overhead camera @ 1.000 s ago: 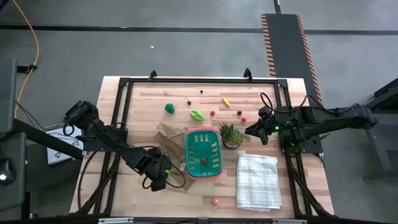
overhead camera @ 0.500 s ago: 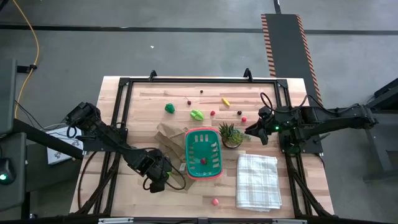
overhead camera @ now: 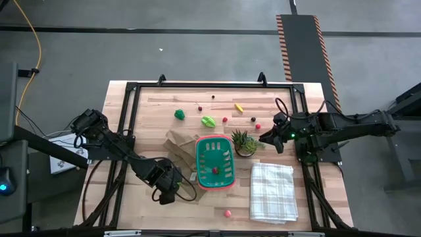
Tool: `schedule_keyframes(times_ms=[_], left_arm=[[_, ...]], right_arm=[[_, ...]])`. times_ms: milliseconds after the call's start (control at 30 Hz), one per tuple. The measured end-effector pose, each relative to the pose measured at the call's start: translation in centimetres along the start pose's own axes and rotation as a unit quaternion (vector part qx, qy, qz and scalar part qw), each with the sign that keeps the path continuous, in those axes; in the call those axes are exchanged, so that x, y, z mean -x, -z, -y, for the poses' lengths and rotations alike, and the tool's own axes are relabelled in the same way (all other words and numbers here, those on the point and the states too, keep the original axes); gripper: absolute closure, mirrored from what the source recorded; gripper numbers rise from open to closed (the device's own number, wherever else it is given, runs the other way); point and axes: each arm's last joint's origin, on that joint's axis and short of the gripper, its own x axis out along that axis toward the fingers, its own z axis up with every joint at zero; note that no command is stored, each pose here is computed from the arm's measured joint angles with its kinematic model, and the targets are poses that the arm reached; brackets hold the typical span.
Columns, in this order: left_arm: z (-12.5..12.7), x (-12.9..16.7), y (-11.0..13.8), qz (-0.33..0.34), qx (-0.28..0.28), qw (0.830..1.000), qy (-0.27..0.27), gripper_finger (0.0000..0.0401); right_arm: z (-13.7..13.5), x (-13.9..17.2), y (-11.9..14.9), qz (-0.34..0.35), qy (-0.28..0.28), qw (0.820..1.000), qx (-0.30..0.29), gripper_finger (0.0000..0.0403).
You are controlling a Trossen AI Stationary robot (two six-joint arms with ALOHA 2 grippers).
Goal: Pick and placing Produce into tupperware
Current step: Put the green cabbage into the green basket
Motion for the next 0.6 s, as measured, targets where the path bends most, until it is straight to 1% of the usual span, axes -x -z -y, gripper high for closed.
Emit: schedule_keyframes(times_ms=[200, 433, 600], left_arm=[[0.01, 0.00, -0.08, 0.006, 0.001, 1.000, -0.003, 0.0093], [0.17, -0.71, -0.08, 0.000, -0.002, 1.000, -0.004, 0.0093], [0.23, -0.69, -0.17, 0.006, 0.007, 1.000, -0.003, 0.0093]], right_arm=[[0.00, 0.00, -0.01, 0.000, 0.000, 1.000, 0.000, 0.0313], [-0.01, 0.00, -0.01, 0.001, -0.001, 1.000, 0.000, 0.0313], [-0.01, 0.01, -0.01, 0.001, -0.001, 1.000, 0.000, 0.0313]])
